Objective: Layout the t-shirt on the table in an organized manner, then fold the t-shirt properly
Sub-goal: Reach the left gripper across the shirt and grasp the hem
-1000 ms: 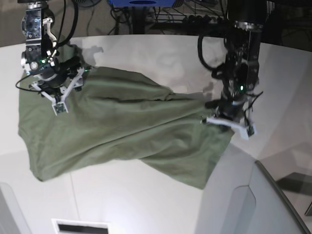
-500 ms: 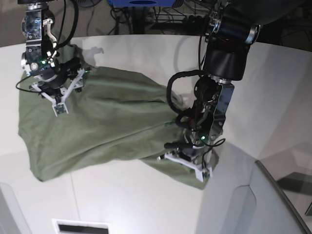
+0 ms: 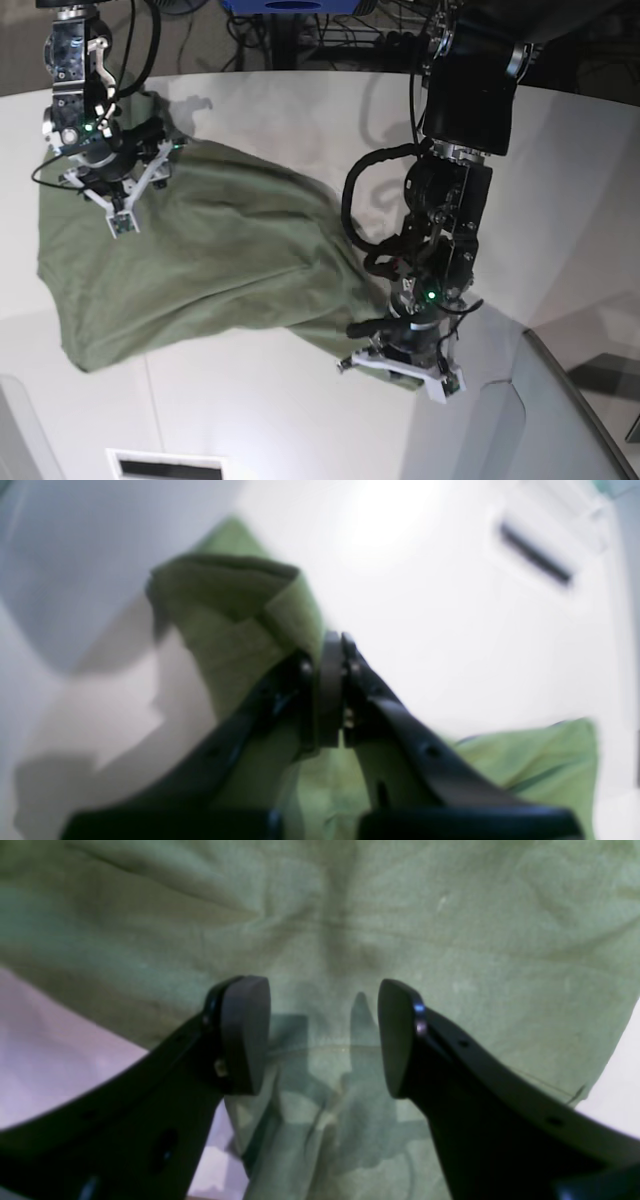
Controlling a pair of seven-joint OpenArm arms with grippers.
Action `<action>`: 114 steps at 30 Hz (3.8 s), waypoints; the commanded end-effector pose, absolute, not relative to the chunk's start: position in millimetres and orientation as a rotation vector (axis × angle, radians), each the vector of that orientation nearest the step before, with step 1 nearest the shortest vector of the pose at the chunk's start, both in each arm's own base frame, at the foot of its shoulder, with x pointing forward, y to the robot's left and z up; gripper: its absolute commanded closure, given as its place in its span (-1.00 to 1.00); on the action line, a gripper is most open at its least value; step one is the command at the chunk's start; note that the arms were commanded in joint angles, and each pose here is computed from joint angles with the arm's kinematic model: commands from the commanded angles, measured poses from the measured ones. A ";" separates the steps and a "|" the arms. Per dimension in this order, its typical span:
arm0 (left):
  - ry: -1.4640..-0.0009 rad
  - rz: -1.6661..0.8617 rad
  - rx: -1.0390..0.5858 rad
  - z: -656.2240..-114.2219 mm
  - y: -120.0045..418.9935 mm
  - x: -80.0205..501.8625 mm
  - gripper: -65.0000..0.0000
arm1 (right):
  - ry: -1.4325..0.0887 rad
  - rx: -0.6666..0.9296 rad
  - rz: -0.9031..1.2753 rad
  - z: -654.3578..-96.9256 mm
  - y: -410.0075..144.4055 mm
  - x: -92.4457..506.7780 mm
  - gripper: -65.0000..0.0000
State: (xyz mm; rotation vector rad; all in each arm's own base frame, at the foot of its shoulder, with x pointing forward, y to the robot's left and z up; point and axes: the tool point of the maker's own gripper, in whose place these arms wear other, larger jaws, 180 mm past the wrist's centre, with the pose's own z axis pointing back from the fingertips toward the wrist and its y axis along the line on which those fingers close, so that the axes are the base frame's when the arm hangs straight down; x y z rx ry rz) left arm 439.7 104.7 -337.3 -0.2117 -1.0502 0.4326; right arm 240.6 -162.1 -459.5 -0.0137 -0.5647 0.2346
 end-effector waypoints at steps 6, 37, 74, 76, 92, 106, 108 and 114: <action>-1.046 0.418 -0.144 -351.7 130.1 423.2 1.00 | -0.642 -0.103 -0.030 -439.7 -233.8 247.3 0.02; -0.940 0.382 -0.010 -402.1 178.5 368.9 1.00 | -0.446 0.065 -0.367 -507.3 -295.6 176.6 0.02; -1.030 0.469 -0.011 -372.3 160.8 480.1 1.00 | -0.661 -0.012 -0.217 -389.3 -347.7 338.6 0.98; -1.007 0.471 0.005 -377.9 162.6 484.5 1.00 | -0.681 0.006 -0.249 -388.9 -346.2 349.1 0.98; -1.184 0.455 -0.099 -306.9 137.6 506.5 1.00 | -0.581 -0.026 -0.273 -414.6 -352.3 311.9 0.98; -1.120 0.312 -0.176 -319.5 51.4 507.7 1.00 | -0.404 -0.094 0.069 -435.5 -296.7 264.9 0.98; -1.134 0.243 -0.145 -328.6 38.6 506.6 1.00 | -0.404 -0.094 0.069 -435.5 -296.7 264.9 0.98; -1.138 0.079 -0.059 -361.6 7.8 501.0 1.00 | -0.404 -0.094 0.069 -435.5 -296.7 264.9 0.98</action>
